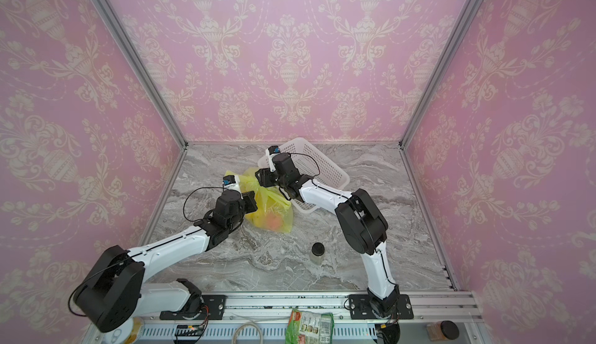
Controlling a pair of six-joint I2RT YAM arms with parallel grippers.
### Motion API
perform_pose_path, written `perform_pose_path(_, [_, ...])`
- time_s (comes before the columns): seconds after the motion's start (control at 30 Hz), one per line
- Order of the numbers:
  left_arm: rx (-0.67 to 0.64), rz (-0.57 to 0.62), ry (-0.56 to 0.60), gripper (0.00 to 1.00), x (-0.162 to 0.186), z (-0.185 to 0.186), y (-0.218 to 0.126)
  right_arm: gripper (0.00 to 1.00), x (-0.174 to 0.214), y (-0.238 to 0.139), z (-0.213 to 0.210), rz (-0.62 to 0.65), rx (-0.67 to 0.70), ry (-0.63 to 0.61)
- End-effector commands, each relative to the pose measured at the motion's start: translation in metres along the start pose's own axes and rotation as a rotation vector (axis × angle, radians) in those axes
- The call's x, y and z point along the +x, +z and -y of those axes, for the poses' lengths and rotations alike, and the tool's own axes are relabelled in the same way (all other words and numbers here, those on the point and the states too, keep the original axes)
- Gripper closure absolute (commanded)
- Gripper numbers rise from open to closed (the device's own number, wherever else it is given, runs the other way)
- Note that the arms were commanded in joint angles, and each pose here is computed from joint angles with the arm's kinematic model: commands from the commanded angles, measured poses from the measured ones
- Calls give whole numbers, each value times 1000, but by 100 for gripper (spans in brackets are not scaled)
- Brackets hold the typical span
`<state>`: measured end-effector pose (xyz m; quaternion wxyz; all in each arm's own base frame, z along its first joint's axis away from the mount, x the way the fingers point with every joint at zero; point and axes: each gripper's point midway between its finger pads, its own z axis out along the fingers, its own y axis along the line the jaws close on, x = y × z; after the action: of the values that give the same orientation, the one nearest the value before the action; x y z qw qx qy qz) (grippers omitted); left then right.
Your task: Untie the knot of the plastic bag and take out the fruit
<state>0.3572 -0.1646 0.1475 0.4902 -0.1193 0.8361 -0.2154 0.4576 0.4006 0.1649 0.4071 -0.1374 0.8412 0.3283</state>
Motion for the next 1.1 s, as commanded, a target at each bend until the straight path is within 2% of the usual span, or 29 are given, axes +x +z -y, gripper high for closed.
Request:
perform_pose_path(0.0, [28,41,54,100,-20,14,-8,79,9,5,-3,-61,-13,-20])
perform_pose_path(0.07, [0,61,60,100,-24,8,-13,96,7,1,6,-30,35,-18])
perform_pose_path(0.1, [-10,71,62,100,-26,5,-15,100,5,-2,10,-12,55,-15])
perform_pose_path(0.3, [-64,160,27,100,-41,-16,-34,100,-5,-33,22,107,123,17])
perform_pose_path(0.63, [-123,244,-144,100,-64,-72,-59,100,-10,-89,28,284,167,91])
perform_pose_path(0.8, [-163,284,-150,100,-68,-82,-69,100,-6,-111,28,368,285,52])
perform_pose_path(1.07, [-209,323,-217,100,-67,-104,-78,100,5,-144,46,539,395,121])
